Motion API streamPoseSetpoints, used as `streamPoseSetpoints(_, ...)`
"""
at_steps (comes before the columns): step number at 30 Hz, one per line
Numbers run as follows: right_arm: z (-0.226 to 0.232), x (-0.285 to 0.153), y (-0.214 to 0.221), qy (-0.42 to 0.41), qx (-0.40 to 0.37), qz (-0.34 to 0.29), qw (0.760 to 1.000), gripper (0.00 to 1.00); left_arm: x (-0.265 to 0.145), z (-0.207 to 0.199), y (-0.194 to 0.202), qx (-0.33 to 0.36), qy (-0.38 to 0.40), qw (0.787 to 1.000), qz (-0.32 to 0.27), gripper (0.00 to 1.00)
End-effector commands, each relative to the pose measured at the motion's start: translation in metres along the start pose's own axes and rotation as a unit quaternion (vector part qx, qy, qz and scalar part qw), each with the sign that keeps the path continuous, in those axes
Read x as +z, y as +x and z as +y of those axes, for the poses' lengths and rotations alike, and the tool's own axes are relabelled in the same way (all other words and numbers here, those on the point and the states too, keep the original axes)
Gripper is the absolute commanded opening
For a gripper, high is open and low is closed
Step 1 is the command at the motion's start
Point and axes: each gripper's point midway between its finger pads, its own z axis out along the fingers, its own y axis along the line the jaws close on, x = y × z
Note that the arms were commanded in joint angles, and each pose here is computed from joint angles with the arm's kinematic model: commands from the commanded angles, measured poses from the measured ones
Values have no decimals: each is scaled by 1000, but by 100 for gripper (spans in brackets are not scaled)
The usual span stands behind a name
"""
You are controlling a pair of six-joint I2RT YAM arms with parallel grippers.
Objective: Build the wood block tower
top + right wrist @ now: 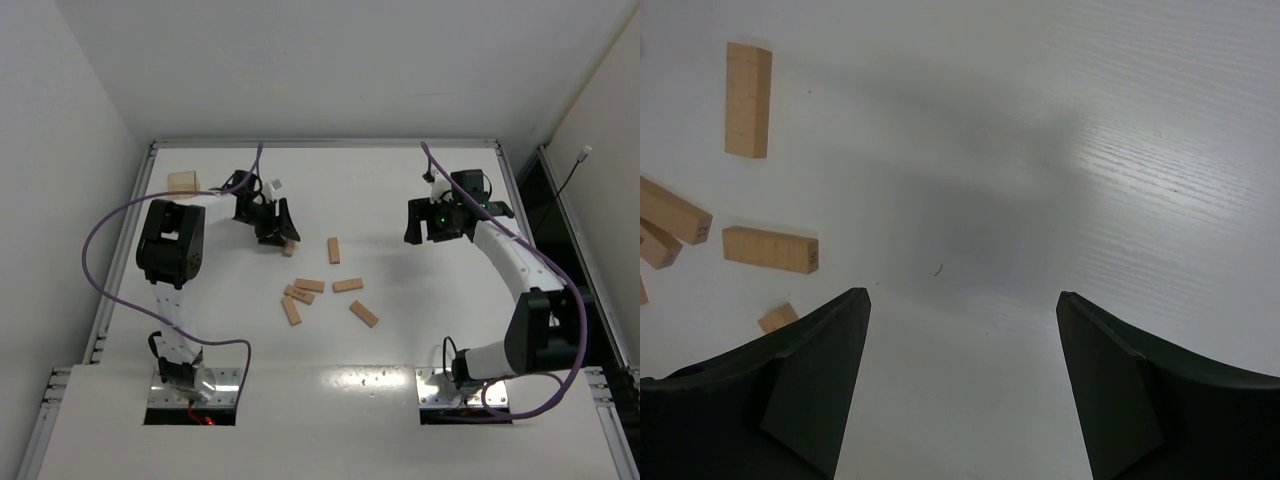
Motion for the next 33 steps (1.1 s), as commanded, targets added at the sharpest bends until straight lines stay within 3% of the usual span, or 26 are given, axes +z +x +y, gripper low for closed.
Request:
streamPoseSetpoints(1, 4, -6, -24, -10, -3, -31, 999, 72, -6, 30, -7, 12, -99, 995, -16, 58)
streamPoseSetpoints(3, 6, -6, -24, -15, -3, -31, 999, 72, -23, 46, -16, 4, -173, 984, -45, 61)
streamPoseSetpoints(10, 8, -5, -26, -19, 0, -36, 999, 72, -60, 56, -27, 23, -307, 946, -100, 61)
streamPoseSetpoints(22, 9, -8, -22, -19, 0, -37, 999, 72, -47, -29, 0, 124, -282, 943, -129, 58)
streamPoseSetpoints(30, 9, -9, -20, -19, 0, -37, 999, 72, -36, -14, 2, 115, -333, 927, -130, 57)
streamPoseSetpoints(33, 9, -9, -20, -19, 0, -37, 999, 72, -26, -9, 4, 108, -335, 929, -115, 51)
